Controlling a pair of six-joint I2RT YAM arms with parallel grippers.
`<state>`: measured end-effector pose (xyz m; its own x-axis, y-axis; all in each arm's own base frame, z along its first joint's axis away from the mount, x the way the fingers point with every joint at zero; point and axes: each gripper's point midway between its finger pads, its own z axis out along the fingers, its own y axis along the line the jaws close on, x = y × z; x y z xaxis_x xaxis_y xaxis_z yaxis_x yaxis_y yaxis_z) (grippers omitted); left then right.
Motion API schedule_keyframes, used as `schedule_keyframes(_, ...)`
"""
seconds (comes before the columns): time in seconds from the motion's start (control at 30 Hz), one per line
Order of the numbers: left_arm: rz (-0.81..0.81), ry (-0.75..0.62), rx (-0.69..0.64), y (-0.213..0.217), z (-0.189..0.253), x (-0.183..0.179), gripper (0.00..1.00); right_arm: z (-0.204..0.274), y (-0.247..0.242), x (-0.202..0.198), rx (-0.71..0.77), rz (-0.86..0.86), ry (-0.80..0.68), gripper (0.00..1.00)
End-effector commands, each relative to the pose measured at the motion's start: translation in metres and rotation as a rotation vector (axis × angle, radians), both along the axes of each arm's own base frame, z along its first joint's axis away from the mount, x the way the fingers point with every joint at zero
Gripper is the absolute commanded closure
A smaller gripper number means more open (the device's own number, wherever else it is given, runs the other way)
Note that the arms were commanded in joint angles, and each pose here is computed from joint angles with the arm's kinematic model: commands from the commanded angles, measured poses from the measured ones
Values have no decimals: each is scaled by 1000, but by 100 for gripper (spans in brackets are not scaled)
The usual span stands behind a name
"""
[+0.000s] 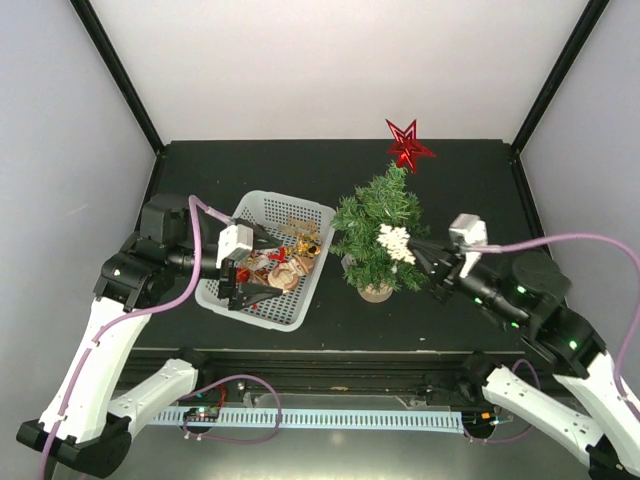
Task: Decorate the small christmas tree
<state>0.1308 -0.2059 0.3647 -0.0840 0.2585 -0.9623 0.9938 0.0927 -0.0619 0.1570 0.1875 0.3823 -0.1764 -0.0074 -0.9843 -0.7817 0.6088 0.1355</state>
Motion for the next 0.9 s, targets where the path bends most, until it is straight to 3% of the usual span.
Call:
schedule_keyframes(0.0, -27, -33, -32, 2, 6, -7, 1, 39, -38, 1, 130, -164, -102, 99)
schedule_keyframes(0.17, -28, -31, -41, 3, 7, -8, 1, 43, -51, -2, 149, -209, -88, 99)
schedule_keyframes(0.37, -18, -34, -53, 4, 8, -7, 1, 30, -83, 20, 167, -438, -38, 99)
schedule_keyframes(0.87, 29, -31, -72, 9, 7, 1, 1, 24, -69, 84, 147, -660, 53, 99)
